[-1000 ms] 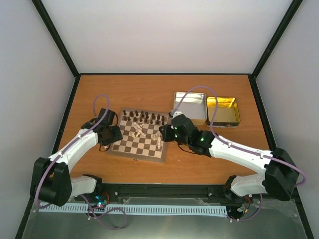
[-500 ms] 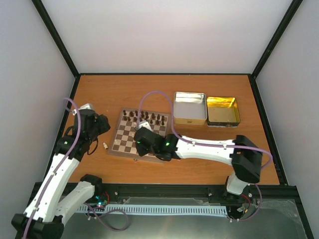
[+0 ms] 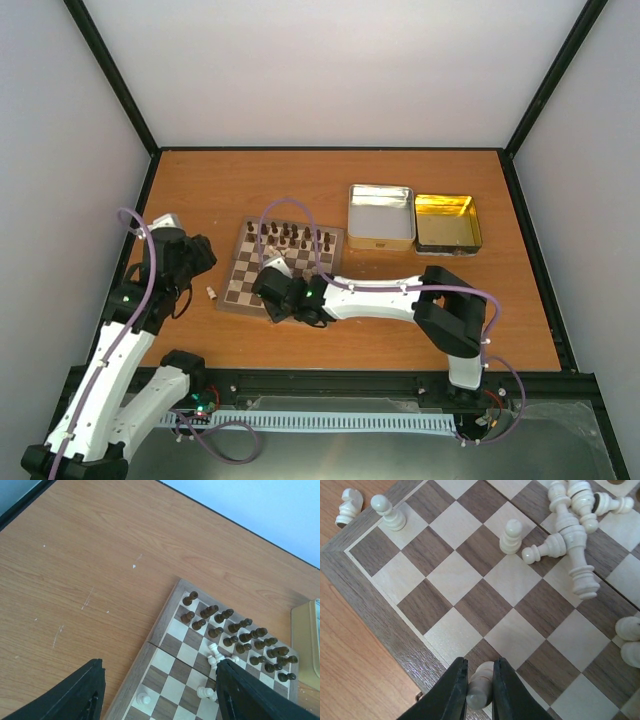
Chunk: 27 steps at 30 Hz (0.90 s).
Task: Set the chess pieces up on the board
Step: Place the chess piece on the chessboard, then move the chess piece to the chessboard.
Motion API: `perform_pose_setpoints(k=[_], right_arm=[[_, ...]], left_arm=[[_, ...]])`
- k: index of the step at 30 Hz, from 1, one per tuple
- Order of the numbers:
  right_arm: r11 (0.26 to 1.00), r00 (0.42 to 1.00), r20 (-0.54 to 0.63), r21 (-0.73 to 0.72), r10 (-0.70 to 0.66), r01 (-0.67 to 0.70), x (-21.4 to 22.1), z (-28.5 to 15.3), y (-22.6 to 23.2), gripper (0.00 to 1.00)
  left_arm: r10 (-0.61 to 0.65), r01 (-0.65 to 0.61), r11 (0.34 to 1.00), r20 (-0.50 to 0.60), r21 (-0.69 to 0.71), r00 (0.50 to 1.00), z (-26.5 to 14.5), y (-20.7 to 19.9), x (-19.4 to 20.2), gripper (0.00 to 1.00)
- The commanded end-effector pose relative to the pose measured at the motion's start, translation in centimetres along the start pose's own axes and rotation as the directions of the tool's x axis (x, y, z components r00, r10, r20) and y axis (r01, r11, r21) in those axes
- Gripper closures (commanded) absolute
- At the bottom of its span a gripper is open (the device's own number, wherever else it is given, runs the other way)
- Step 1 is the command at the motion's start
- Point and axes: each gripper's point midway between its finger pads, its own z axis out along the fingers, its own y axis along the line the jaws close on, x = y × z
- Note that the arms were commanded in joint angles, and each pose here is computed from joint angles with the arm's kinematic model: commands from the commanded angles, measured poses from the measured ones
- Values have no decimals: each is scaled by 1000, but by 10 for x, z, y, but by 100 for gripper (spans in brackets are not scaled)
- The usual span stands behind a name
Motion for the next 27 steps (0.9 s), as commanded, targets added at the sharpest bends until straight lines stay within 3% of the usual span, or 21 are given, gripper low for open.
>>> perform_pose_setpoints(k=[1, 4, 9, 27], right_arm=[[999, 999, 23, -41, -31, 32, -4, 5, 15, 84], [998, 1000, 8, -50, -22, 23, -1, 6, 16, 82], [1000, 1000, -9, -10, 5, -5, -4, 1, 10, 66], [997, 992, -120, 72, 49, -41, 5, 5, 4, 60]], left_arm=[[24, -24, 1000, -17, 13, 1000, 3, -3, 5, 38], [32, -31, 999, -21, 24, 999, 5, -5, 6, 38], [36, -36, 999, -18, 25, 999, 4, -5, 5, 38], [-16, 14, 999, 55, 39, 998, -13, -4, -10, 35]])
